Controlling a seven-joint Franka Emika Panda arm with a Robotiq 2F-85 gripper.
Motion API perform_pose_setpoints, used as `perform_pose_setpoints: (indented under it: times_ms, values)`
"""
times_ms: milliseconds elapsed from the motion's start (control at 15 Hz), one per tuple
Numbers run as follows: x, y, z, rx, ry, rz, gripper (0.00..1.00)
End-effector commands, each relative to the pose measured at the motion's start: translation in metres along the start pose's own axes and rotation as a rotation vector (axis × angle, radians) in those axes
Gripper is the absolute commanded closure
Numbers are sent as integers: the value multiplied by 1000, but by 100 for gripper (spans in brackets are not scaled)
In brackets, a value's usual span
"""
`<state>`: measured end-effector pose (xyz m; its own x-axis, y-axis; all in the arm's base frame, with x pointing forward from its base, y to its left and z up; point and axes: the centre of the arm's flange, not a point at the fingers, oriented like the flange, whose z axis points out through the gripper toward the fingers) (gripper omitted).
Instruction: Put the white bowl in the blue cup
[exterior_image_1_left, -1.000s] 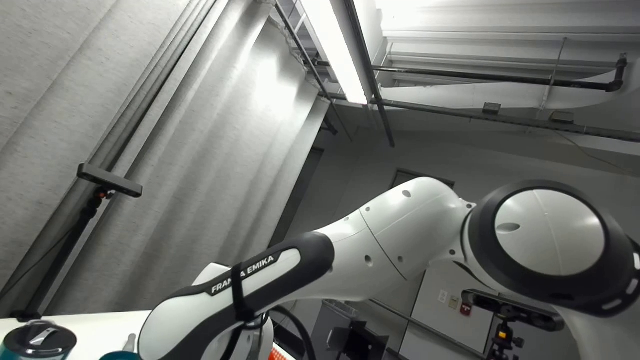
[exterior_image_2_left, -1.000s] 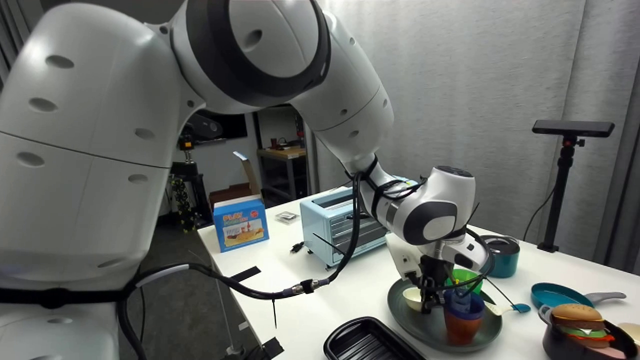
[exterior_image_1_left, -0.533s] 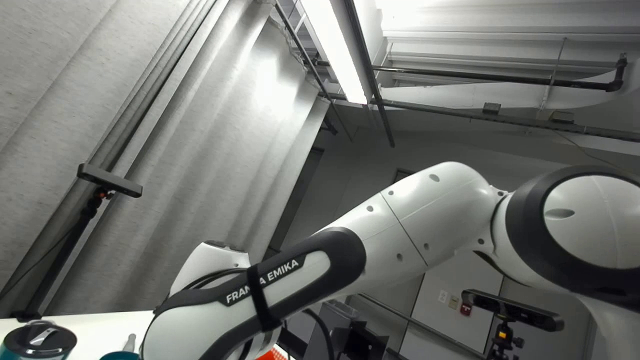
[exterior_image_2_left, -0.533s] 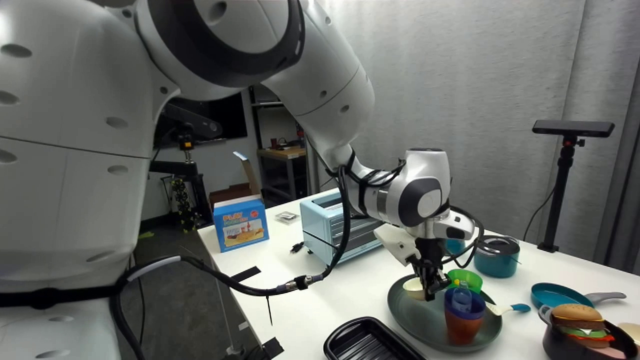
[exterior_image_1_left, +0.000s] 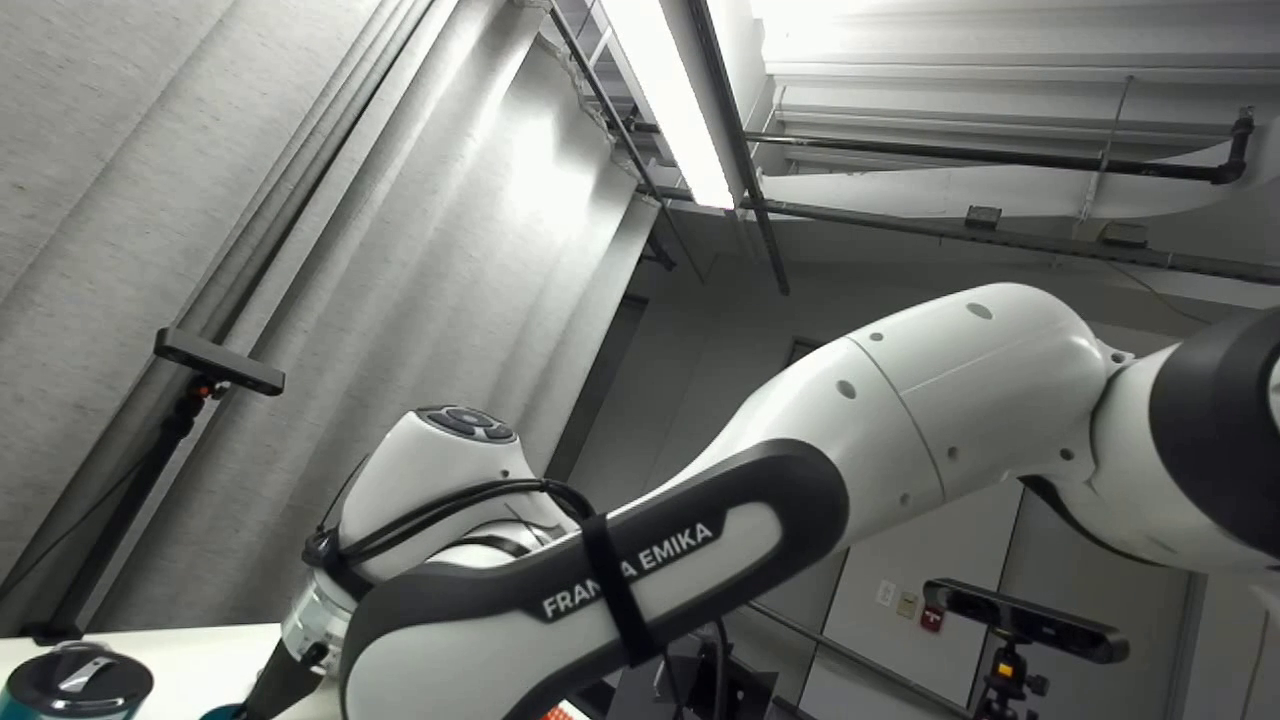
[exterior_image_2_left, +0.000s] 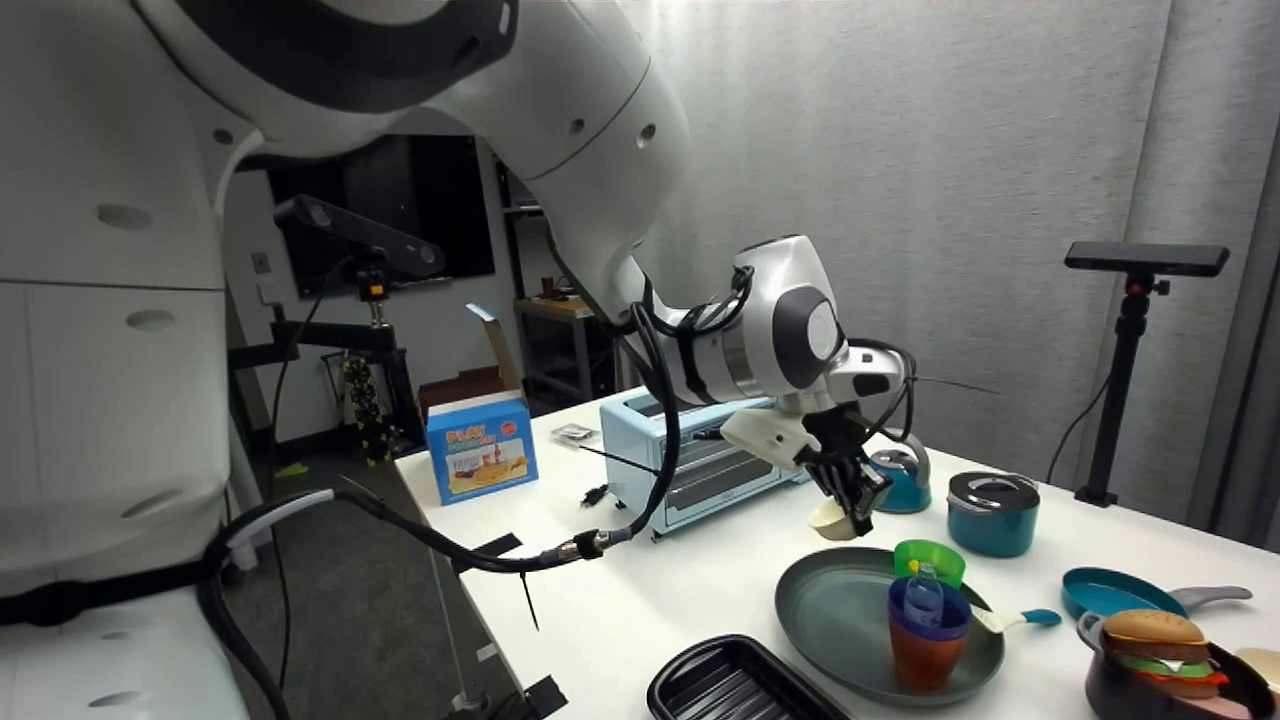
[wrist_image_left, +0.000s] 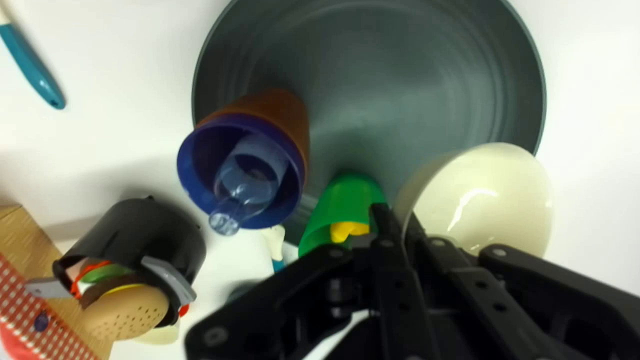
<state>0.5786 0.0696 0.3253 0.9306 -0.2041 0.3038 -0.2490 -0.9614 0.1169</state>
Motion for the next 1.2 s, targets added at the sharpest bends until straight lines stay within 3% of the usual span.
perform_pose_setpoints:
  times_ms: [0,1000,1067,1133]
  values:
    - [5,5,-17,-59,140,-15,99]
    - [24,18,-34,-387,469,-222,99]
    - [-3,52,-18,-412,475,-236,99]
    - [-9,60,-17,-441,486,-252,99]
